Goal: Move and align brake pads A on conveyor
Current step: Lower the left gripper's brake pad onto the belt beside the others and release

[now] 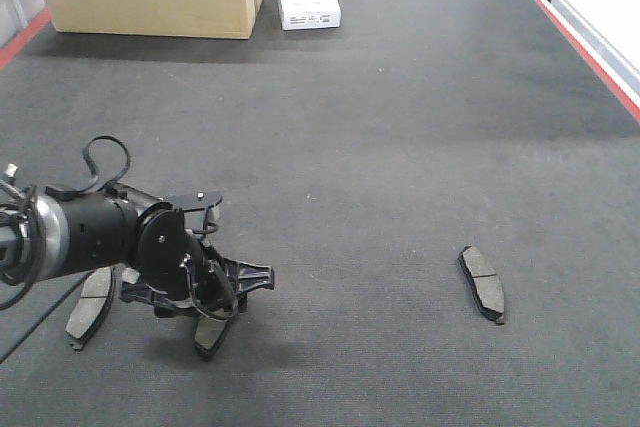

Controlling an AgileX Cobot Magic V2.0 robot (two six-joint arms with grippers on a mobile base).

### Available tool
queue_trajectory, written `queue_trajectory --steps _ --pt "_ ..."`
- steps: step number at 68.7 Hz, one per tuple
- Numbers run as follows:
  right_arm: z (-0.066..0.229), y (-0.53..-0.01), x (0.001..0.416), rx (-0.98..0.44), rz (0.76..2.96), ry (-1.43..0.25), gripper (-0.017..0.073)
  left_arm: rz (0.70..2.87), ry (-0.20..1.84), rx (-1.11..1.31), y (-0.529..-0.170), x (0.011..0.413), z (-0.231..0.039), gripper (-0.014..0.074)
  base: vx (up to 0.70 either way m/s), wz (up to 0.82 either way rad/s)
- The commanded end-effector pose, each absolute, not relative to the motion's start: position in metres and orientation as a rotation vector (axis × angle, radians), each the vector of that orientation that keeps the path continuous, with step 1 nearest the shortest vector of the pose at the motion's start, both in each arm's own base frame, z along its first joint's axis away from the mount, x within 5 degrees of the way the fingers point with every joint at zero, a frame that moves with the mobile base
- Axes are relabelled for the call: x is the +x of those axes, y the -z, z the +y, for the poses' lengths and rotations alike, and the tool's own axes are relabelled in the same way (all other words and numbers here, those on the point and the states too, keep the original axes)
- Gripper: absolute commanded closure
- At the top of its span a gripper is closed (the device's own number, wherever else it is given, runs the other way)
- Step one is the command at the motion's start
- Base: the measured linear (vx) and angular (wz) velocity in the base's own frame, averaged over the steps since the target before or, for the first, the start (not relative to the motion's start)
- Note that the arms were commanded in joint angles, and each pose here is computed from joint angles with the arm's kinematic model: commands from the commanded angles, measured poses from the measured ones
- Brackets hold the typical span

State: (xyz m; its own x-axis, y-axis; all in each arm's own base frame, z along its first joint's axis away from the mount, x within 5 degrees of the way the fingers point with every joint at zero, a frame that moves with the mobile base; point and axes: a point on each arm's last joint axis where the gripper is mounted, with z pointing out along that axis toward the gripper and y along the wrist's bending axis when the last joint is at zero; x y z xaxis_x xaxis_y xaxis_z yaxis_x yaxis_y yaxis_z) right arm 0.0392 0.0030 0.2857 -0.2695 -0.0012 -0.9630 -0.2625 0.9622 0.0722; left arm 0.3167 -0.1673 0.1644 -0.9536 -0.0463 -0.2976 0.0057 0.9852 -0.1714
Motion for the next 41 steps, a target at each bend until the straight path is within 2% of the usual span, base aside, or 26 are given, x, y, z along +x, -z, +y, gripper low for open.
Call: queue_trajectory --steps 1,12,22,41 --pt "0.004 -0.303 0.04 -0.214 1.711 -0.256 0.0564 2.666 0.305 0.043 -0.211 0.316 -0.168 0.0129 0.0 0.0" --pt "0.004 -0.303 0.04 -0.214 1.711 -0.256 0.0564 2.549 0.262 0.197 -0.26 0.291 -0.16 0.0129 0.0 0.0" --pt "0.004 -0.303 0.04 -0.214 1.711 -0.256 0.0564 2.404 0.329 0.208 -0.297 0.254 -0.144 0.0129 0.0 0.0" --pt "0.004 -0.303 0.04 -0.214 1.711 -0.256 0.0564 2.174 0.409 0.232 -0.324 0.168 -0.094 0.0129 0.0 0.0"
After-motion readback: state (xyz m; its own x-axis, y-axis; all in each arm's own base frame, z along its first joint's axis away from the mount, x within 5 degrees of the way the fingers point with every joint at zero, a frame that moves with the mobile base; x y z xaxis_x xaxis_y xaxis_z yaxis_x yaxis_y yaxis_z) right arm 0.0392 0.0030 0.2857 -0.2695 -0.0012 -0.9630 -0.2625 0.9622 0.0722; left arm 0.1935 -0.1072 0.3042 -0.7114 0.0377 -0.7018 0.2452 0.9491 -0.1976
